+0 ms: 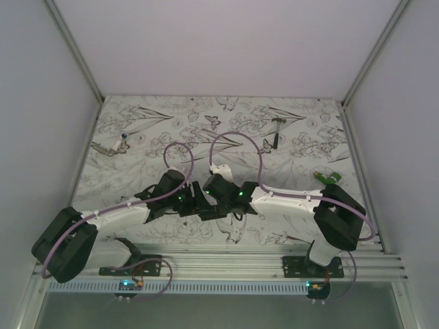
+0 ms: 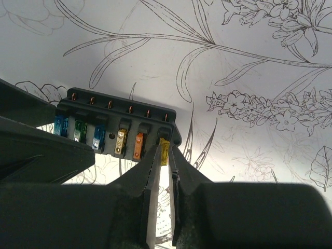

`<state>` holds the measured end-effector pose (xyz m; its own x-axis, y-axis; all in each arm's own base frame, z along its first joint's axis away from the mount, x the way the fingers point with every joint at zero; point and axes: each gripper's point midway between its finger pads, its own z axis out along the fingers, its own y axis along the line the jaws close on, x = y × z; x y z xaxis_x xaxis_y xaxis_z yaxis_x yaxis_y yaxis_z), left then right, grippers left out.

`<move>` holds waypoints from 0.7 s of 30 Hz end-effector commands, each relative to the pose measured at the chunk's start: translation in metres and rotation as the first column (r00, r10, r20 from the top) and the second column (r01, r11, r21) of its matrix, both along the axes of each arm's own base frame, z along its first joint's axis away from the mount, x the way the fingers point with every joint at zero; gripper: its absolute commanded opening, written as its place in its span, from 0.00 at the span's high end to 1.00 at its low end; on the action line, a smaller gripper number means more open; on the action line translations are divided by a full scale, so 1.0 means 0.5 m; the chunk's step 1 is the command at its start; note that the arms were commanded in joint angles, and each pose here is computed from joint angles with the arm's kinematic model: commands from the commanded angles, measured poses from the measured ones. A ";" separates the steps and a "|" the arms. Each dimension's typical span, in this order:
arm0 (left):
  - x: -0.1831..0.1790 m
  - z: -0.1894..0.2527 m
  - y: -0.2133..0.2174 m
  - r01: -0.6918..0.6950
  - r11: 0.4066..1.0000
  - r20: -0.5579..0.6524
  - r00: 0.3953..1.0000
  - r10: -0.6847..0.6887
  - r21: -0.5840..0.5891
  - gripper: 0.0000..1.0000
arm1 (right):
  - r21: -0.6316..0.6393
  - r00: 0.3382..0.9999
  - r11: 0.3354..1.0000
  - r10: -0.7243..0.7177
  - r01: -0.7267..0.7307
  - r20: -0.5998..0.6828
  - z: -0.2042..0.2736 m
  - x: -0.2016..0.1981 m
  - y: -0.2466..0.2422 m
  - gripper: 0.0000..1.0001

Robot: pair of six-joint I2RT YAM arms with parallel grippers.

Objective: Snap on the fuse box
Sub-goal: Install the fuse at the fuse box base.

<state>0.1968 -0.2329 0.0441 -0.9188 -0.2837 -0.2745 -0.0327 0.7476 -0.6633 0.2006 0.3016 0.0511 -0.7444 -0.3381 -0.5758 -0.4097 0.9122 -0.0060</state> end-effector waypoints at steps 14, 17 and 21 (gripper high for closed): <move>-0.006 0.006 -0.009 -0.015 1.000 -0.007 1.000 0.015 -0.021 0.37 | -0.005 0.999 1.000 -0.018 0.018 -0.033 0.000 0.005 0.020 1.00; -0.007 0.004 -0.009 -0.030 0.999 -0.008 1.000 0.030 -0.016 0.39 | -0.023 0.999 1.000 -0.022 0.021 -0.037 -0.007 0.006 0.018 1.00; -0.009 0.000 -0.006 -0.055 0.998 -0.014 0.998 0.055 -0.013 0.42 | -0.049 0.999 0.998 -0.029 0.027 -0.043 -0.016 0.005 0.013 1.00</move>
